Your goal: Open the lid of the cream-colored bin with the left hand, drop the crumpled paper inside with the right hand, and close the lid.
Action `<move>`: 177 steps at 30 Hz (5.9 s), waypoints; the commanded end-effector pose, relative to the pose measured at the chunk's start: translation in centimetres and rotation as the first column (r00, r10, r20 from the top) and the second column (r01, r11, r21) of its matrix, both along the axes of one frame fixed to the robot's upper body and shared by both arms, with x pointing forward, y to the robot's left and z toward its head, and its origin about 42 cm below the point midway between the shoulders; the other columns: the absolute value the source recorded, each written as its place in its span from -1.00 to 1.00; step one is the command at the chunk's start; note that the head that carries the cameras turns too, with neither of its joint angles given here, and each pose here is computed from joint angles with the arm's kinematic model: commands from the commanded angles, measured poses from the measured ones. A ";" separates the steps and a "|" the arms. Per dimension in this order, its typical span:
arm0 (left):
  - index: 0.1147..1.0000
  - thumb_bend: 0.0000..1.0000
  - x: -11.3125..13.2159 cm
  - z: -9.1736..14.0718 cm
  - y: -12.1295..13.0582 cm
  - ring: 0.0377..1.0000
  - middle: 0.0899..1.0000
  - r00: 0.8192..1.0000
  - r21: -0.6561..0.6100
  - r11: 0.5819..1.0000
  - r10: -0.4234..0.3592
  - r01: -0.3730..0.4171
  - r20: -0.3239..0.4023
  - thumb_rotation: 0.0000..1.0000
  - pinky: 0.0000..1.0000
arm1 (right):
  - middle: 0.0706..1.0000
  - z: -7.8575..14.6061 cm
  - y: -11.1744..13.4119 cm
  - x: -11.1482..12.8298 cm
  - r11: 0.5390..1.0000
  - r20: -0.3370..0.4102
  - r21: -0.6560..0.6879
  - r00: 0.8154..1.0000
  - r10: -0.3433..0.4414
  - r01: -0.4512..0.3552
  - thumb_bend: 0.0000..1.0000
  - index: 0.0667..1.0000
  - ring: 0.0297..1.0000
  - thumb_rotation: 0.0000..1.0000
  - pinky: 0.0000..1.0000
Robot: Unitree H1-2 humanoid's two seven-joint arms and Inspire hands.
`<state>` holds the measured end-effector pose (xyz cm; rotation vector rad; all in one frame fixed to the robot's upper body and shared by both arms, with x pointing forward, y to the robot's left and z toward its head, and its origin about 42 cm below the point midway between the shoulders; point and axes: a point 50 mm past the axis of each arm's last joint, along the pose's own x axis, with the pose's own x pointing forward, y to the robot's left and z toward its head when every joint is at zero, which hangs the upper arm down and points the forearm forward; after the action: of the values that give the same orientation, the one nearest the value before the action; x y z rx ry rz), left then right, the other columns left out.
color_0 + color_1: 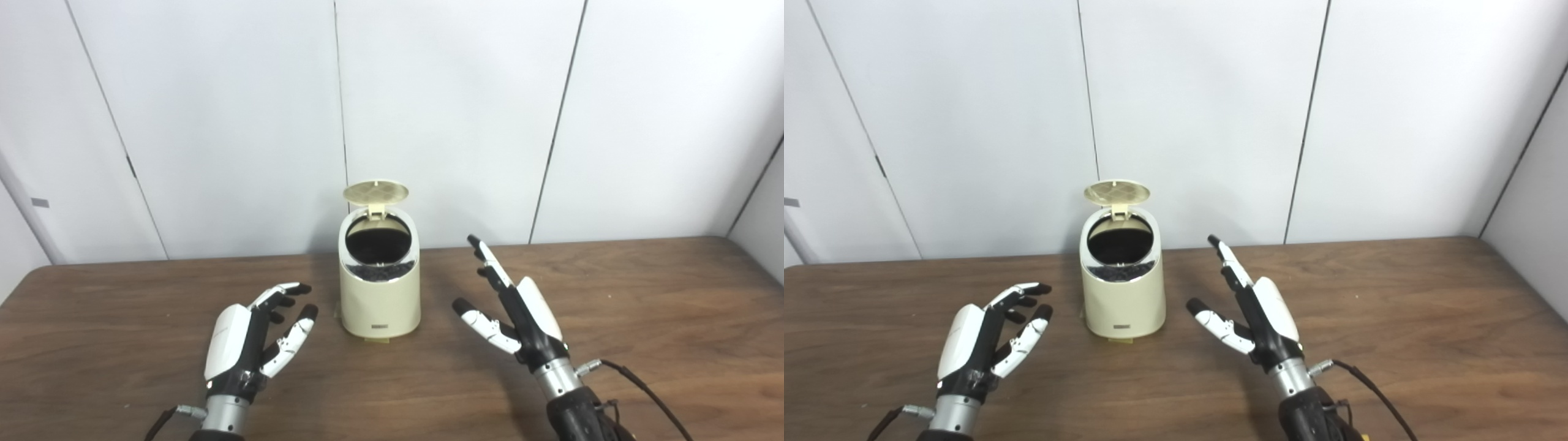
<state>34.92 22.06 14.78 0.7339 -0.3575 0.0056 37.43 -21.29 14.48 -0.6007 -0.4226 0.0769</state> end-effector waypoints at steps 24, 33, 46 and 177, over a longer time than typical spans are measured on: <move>0.23 -0.39 1.3 3.7 0.3 0.31 0.29 0.984 -0.007 1.000 0.001 0.000 0.176 -0.37 0.10 | 0.45 0.8 -0.1 0.6 0.985 -0.028 0.169 0.999 -0.031 0.036 -0.39 0.40 0.44 -0.47 0.21; 0.38 -0.23 2.9 9.9 -0.2 0.42 0.42 0.963 -0.023 1.000 -0.014 0.021 0.270 0.12 0.23 | 0.47 0.7 -0.1 0.7 0.986 -0.044 0.158 0.998 -0.044 0.051 -0.40 0.41 0.47 -0.43 0.25; 0.48 0.13 6.3 19.5 -3.0 0.49 0.51 0.928 0.090 0.995 -0.076 0.047 0.365 0.54 0.29 | 0.46 0.5 0.0 0.8 0.987 -0.054 0.153 0.997 -0.049 0.056 -0.40 0.38 0.44 -0.44 0.21; 0.52 0.60 2.7 3.0 -8.0 0.72 0.56 0.939 0.922 0.286 -0.299 0.260 -0.172 0.75 1.00 | 0.44 1.0 1.1 1.1 0.982 -0.061 0.181 0.997 -0.038 0.048 -0.35 0.42 0.43 -0.32 0.18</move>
<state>39.16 13.16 23.16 1.8052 -0.6594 -0.3427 37.47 -20.61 13.14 -0.4454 -0.2648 0.0168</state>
